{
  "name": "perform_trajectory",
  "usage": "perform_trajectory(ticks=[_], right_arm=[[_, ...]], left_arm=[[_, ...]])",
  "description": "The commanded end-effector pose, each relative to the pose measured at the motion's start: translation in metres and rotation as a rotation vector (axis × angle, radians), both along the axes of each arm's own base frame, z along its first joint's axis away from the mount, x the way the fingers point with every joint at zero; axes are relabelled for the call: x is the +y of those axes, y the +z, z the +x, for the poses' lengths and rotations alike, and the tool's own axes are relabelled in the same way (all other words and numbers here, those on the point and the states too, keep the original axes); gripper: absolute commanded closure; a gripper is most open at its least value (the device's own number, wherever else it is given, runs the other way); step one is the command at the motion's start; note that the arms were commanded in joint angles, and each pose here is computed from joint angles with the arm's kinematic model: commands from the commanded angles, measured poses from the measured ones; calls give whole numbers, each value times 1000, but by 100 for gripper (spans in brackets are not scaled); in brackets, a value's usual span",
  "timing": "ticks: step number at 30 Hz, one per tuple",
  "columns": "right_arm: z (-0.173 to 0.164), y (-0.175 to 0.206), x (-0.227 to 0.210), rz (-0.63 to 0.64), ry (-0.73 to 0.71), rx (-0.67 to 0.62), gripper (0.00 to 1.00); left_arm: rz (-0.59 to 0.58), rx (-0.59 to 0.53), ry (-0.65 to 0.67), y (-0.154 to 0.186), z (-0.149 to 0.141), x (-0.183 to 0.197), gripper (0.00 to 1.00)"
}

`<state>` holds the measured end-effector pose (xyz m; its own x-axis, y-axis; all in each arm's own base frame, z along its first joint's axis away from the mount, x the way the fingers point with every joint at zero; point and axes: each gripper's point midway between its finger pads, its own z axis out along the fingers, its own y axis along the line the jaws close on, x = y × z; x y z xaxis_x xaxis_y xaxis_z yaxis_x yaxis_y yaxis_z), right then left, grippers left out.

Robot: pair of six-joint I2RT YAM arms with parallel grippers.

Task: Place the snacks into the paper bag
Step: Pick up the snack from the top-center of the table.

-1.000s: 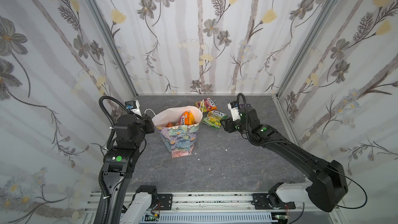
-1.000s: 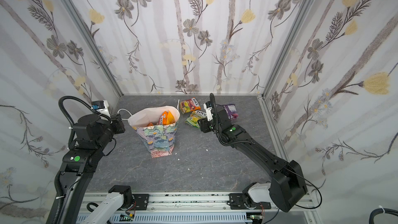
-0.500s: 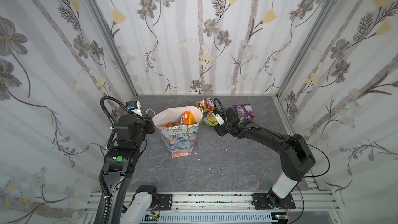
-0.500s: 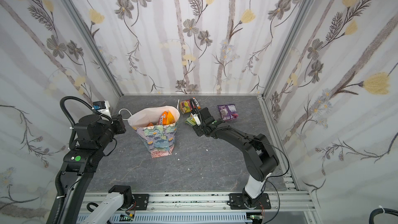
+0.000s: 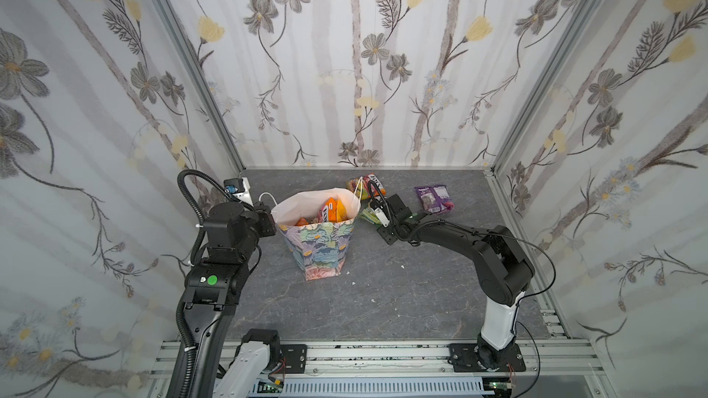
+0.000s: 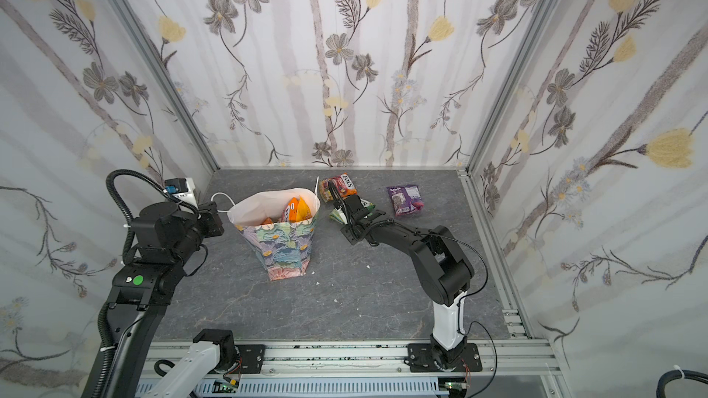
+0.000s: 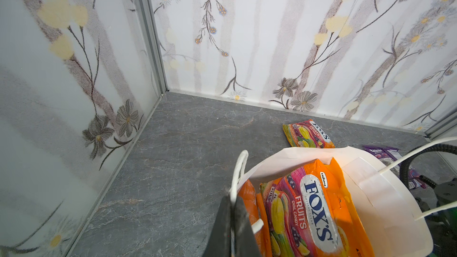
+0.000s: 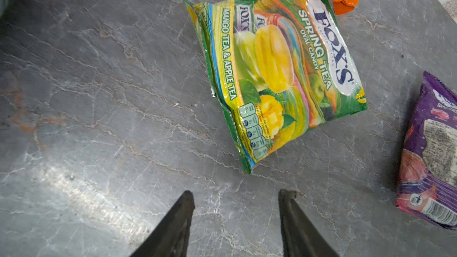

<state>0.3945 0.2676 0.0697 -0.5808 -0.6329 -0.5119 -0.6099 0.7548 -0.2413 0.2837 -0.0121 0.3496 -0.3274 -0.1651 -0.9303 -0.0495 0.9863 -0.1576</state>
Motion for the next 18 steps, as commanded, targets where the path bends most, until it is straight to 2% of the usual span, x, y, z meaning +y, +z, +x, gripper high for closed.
perform_trajectory(ticks=[1, 8, 18], right_arm=[[6, -2, -5, -65, -16, -27, 44], [14, -15, -3, -131, -29, -41, 46], [21, -19, 4, -146, -43, -75, 50]], left_arm=[[-10, -29, 8, 8, 1, 1, 98], [-12, -26, 4, 7, 2, 0, 98], [-8, -25, 8, 6, 1, 1, 98]])
